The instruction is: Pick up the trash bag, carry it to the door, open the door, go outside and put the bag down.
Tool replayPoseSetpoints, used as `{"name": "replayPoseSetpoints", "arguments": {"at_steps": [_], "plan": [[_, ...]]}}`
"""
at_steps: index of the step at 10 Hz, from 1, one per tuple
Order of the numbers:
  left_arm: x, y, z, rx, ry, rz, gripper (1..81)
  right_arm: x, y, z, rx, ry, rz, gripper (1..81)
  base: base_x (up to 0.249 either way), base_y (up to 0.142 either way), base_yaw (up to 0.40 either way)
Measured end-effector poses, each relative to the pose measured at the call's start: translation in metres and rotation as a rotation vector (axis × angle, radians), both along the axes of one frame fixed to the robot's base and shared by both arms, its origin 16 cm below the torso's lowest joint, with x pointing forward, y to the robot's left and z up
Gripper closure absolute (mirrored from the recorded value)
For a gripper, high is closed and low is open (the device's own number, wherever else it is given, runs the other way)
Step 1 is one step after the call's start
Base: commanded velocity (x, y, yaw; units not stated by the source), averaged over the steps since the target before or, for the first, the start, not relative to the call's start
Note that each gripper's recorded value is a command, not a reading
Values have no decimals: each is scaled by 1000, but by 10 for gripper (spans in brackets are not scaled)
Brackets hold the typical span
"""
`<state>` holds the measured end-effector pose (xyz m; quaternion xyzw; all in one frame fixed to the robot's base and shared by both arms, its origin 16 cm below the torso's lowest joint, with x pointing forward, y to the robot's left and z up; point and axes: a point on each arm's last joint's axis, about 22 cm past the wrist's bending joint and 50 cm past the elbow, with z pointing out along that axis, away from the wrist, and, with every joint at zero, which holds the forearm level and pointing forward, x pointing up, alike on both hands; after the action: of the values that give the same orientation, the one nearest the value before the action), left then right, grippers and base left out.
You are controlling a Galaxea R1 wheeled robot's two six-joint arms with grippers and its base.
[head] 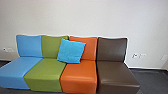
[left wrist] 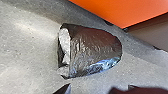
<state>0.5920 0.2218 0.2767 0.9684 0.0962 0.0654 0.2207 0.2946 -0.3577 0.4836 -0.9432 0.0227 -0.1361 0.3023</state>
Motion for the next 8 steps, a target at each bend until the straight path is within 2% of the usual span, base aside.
{"name": "replayPoseSetpoints", "arguments": {"at_steps": [1,3,6,8], "plan": [[-3,-4,-19,-4,18,-4,10,2,5,-7,17,21,5,10,0,0,0],[-4,-6,-55,-7,44,-4,10,0,-1,-32,6,63,2,10,0,0,0],[10,-11,-103,-11,61,-4,10,-6,-3,-71,4,127,0,10,0,0,0],[20,-4,-129,6,64,4,10,-7,-1,-96,8,149,-1,10,0,0,0]]}}
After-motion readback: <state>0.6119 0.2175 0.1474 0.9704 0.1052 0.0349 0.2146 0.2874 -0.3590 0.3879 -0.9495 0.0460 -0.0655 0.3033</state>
